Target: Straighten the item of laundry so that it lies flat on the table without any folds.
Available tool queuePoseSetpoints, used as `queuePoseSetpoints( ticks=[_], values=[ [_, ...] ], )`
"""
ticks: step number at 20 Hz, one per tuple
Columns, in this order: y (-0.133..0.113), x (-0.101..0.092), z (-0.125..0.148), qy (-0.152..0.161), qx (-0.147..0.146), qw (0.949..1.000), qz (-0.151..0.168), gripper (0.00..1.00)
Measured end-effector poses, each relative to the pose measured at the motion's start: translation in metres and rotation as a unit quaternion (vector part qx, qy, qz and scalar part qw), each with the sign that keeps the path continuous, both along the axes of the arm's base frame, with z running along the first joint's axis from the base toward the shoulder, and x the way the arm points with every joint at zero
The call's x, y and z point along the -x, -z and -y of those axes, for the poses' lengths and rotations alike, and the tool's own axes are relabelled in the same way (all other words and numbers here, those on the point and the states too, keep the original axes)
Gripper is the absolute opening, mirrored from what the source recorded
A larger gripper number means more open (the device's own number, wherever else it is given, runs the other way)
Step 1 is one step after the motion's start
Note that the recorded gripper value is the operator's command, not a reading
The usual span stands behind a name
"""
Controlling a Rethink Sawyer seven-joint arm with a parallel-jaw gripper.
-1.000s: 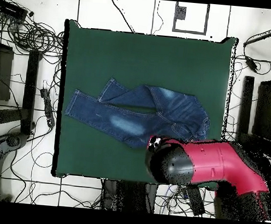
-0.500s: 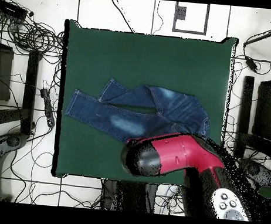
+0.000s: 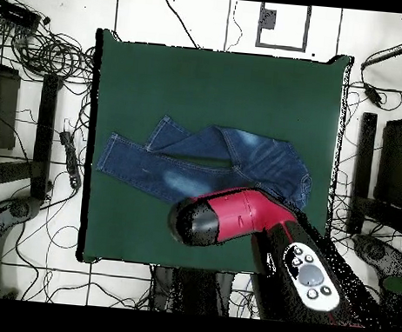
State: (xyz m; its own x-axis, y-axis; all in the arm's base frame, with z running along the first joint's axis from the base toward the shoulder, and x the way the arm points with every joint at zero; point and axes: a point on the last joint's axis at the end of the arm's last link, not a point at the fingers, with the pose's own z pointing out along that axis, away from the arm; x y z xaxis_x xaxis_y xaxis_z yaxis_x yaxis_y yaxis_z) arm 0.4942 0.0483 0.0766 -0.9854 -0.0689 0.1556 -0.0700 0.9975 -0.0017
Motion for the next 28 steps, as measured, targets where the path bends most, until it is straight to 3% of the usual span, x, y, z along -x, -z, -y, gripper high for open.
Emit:
queuePoseSetpoints(
  ticks=[7, 14, 18, 28],
  values=[
    [0.032, -0.022, 0.004, 0.024, 0.000, 0.9997, -0.008, 1.00],
    [0.047, -0.065, -0.004, 0.058, 0.008, 0.9983, 0.008, 1.00],
    [0.044, -0.084, -0.014, 0.074, 0.011, 0.9971, 0.018, 1.00],
    [0.015, -0.105, -0.029, 0.100, 0.025, 0.9944, 0.021, 1.00]
  ],
)
